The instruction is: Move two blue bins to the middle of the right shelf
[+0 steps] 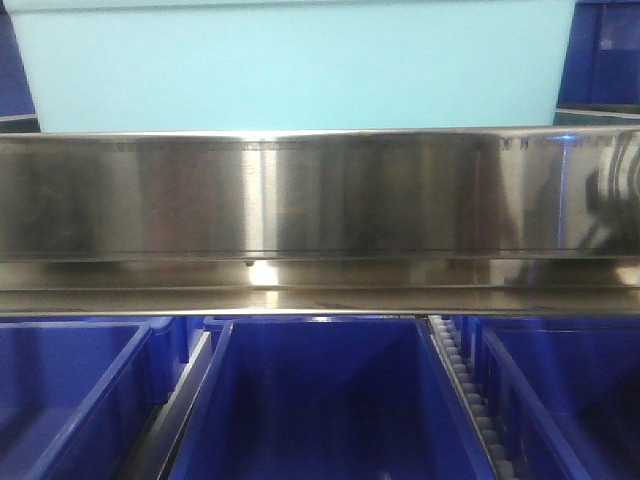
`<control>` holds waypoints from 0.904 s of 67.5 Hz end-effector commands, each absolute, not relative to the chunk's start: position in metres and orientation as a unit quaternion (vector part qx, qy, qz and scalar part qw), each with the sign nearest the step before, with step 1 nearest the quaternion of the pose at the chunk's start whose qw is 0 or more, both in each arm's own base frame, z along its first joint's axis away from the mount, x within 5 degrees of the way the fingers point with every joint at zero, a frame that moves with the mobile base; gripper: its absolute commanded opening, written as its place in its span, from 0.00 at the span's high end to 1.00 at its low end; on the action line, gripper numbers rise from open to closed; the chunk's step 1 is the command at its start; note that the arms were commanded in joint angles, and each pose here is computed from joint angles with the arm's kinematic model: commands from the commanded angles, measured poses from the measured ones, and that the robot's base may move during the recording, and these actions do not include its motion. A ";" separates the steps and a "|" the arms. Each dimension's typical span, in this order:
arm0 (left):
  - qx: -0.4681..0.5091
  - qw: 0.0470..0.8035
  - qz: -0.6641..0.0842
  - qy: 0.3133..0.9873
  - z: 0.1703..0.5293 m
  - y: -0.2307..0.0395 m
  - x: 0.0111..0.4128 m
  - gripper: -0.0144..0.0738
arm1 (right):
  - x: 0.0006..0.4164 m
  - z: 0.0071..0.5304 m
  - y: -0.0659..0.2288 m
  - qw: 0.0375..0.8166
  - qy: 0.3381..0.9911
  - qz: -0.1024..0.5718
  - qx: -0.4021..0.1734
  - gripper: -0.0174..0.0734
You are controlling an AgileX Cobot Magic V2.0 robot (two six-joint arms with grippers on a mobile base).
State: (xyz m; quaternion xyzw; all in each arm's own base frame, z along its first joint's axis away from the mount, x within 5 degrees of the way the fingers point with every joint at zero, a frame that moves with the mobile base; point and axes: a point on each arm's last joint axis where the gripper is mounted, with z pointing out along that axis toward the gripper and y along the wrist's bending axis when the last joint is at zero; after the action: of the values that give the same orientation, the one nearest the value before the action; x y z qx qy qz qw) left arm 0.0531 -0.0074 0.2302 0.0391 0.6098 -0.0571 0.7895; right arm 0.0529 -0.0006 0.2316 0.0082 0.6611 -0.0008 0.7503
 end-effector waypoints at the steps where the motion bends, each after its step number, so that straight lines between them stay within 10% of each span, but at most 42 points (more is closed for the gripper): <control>1: 0.037 0.806 -0.061 0.588 0.248 -0.007 0.049 0.96 | 0.045 0.261 -0.001 0.780 0.625 -0.001 0.008 0.99; 15: 0.037 0.778 -0.057 0.624 0.301 -0.006 0.043 0.80 | 0.029 0.319 0.002 0.764 0.645 0.005 -0.001 0.90; 33: 0.041 0.740 -0.073 0.668 0.345 -0.012 0.077 0.29 | 0.060 0.351 0.001 0.753 0.658 0.004 0.002 0.17; 61: 0.155 0.620 -0.152 0.754 0.423 -0.069 0.146 0.15 | 0.130 0.406 0.026 0.677 0.729 0.080 -0.065 0.18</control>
State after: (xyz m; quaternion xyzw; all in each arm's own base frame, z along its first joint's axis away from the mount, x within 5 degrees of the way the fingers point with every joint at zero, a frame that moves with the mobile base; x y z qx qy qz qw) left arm 0.1332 -0.0556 0.4118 0.1326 0.7313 -0.1436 0.6535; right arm 0.1159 0.0159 0.3927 -0.0417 0.7138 0.0589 0.6967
